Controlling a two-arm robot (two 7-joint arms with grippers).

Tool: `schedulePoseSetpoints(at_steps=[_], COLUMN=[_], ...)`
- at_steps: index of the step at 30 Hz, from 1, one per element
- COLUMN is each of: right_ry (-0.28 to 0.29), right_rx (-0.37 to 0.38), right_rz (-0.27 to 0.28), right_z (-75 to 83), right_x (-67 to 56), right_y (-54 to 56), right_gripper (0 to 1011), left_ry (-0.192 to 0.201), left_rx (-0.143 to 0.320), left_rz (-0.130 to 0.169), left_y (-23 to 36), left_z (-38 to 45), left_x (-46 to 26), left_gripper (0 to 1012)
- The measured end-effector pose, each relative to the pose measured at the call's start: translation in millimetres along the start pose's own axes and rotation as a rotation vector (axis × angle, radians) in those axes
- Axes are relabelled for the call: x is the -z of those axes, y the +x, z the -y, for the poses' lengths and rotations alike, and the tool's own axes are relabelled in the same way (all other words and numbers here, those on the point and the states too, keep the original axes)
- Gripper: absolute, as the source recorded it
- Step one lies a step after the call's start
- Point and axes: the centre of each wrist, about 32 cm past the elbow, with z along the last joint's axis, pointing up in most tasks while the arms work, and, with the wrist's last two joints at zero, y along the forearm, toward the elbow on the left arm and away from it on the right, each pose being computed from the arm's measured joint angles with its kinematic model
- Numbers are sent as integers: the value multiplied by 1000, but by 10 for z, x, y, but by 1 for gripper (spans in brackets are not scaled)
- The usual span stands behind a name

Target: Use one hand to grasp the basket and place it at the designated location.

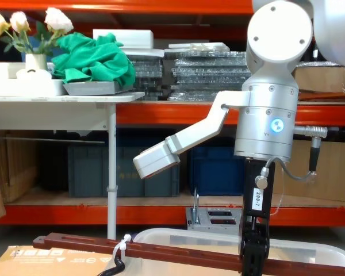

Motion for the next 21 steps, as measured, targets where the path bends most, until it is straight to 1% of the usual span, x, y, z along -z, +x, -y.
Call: schedulePoseSetpoints(at_steps=[6, 14, 21], right_ry=[0, 0, -8], right_rx=[1, 1, 14], right_rz=[-1, -1, 18], right_z=[0, 0, 21], right_x=[1, 1, -43], right_y=[-2, -3, -40], right_gripper=[443, 399, 346], left_ry=[0, 0, 0], left_rx=[0, 0, 0], left_rz=[0, 0, 0], left_y=[0, 0, 0], left_z=[0, 0, 0], left_x=[0, 0, 0], left_gripper=[0, 0, 0])
